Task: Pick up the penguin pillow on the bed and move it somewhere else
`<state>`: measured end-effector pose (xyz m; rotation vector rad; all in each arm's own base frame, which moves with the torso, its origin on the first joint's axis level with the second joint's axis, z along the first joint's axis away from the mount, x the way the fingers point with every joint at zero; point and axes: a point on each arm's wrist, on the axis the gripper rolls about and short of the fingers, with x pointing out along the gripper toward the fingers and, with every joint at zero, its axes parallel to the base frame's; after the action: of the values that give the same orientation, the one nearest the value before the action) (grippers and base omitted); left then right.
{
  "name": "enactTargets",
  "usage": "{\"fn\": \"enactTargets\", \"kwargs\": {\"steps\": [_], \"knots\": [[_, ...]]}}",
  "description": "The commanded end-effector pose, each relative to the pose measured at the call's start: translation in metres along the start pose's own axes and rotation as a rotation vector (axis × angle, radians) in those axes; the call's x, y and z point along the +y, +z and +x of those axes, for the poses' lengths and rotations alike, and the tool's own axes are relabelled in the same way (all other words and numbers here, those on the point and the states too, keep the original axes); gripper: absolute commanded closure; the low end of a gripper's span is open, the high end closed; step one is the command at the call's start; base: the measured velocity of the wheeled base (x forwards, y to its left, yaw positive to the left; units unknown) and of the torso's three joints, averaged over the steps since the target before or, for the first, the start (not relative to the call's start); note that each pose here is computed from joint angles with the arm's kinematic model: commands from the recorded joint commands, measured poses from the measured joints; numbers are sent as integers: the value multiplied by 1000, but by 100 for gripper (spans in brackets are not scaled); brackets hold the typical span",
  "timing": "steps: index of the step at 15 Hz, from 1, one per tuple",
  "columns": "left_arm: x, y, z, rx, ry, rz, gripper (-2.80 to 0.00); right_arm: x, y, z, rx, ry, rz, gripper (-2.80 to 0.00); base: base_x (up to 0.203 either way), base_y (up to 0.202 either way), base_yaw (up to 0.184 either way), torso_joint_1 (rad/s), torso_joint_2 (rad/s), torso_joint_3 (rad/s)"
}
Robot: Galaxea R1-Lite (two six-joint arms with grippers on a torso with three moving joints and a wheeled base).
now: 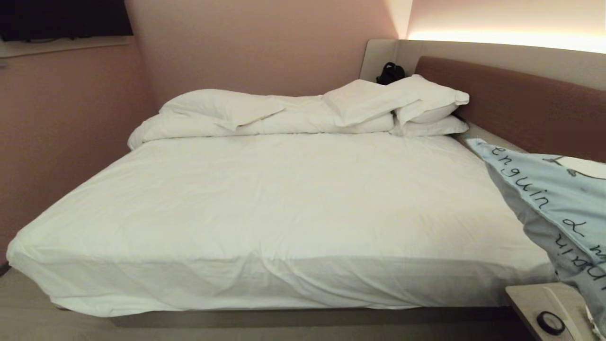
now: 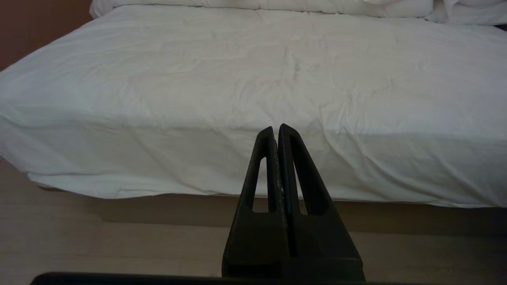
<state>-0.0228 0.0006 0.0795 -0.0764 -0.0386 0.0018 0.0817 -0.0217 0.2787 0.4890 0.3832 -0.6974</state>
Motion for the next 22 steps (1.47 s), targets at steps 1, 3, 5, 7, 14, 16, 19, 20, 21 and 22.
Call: {"fn": "enactTargets", "kwargs": {"steps": [1,3,5,7,14,16,19,20,21,22], "knots": [[0,0,0,-1,0,-1,0,-12,-8,-9,-49,-42,12,0,-193,0,2,-2,6,2],[0,0,0,-1,1,-1,0,-23,-19,-14,-77,-87,12,0,-129,0,5,-4,1,9],[0,0,0,-1,0,-1,0,-34,-27,-21,-119,-118,22,0,0,0,0,0,0,0],[0,0,0,-1,0,-1,0,-48,-39,-30,-178,-174,32,0,0,0,0,0,0,0],[0,0,0,-1,0,-1,0,-75,-62,-43,-317,-322,62,0,0,0,0,0,0,0],[0,0,0,-1,1,-1,0,-74,-61,-43,-319,-325,62,0,0,0,0,0,0,0],[0,0,0,-1,1,-1,0,-75,-60,-45,-331,-328,70,0,0,0,0,0,0,0],[0,0,0,-1,0,-1,0,-74,-59,-45,-342,-344,72,0,0,0,0,0,0,0],[0,0,0,-1,1,-1,0,-74,-58,-45,-355,-362,74,0,0,0,0,0,0,0],[0,0,0,-1,0,-1,0,-74,-57,-45,-362,-372,75,0,0,0,0,0,0,0]]}}
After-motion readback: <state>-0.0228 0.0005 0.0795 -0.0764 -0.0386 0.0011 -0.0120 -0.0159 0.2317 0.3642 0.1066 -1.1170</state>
